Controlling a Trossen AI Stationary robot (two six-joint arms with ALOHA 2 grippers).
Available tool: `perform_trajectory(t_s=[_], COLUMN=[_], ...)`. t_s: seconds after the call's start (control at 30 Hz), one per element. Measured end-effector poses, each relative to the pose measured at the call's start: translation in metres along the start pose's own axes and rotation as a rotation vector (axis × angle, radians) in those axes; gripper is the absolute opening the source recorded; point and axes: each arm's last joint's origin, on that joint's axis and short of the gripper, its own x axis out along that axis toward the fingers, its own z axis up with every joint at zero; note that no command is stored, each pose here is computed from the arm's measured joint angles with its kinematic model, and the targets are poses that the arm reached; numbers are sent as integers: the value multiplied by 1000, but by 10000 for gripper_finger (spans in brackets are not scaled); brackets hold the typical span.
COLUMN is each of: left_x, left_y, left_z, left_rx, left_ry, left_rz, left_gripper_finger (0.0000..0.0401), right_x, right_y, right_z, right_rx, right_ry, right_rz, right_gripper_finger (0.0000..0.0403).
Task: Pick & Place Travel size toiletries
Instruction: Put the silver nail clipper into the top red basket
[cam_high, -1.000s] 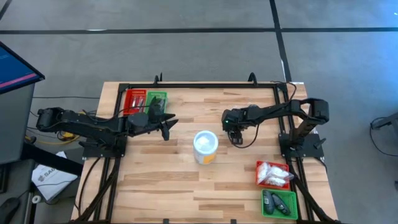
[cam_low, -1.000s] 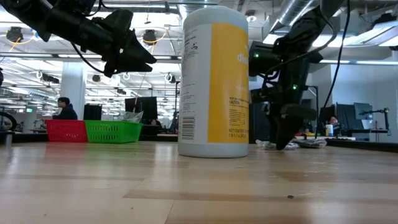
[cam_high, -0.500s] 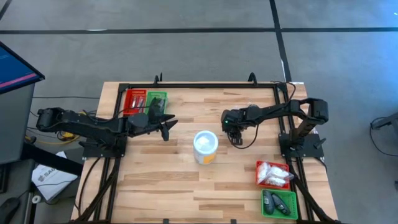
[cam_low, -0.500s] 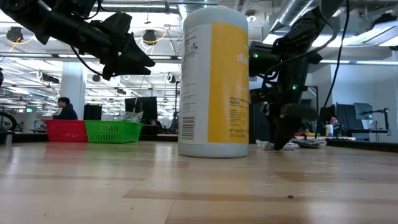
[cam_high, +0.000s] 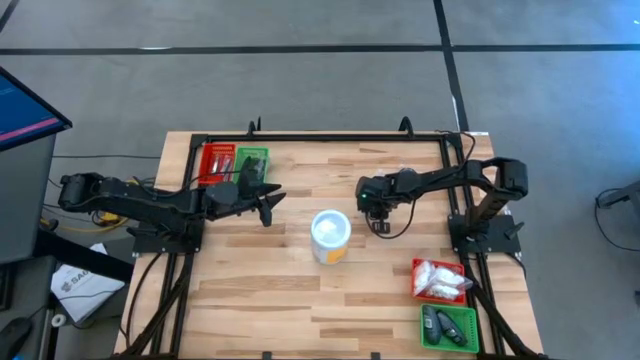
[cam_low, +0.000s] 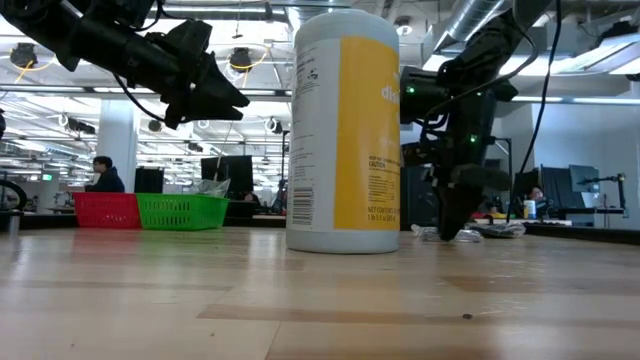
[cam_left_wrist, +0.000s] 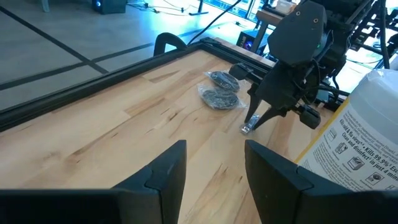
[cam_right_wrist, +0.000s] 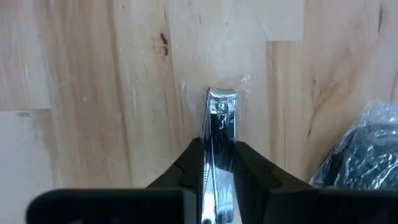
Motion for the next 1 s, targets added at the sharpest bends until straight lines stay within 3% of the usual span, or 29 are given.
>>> perform_trajectory(t_s=[0.13, 0.37, 0.67, 1.0], left_x=[0, 0, 0, -2], left_y=[0, -1, -1, -5], left_z=[1, 2, 4, 16], left_rx=[-2, -7, -19, 6], left_ry=[-5, -15, -39, -158], left_rz=[-2, -6, -15, -54], left_gripper_finger=[155, 155, 155, 155], right_x=[-4, -25, -71, -127], right_y=[-1, -5, -11, -9], right_z=[3, 17, 32, 53], right_rx=[15, 18, 32, 24], right_ry=[28, -52, -241, -529], right_rz=[8, -8, -44, -79], right_gripper_finger=[47, 47, 47, 47])
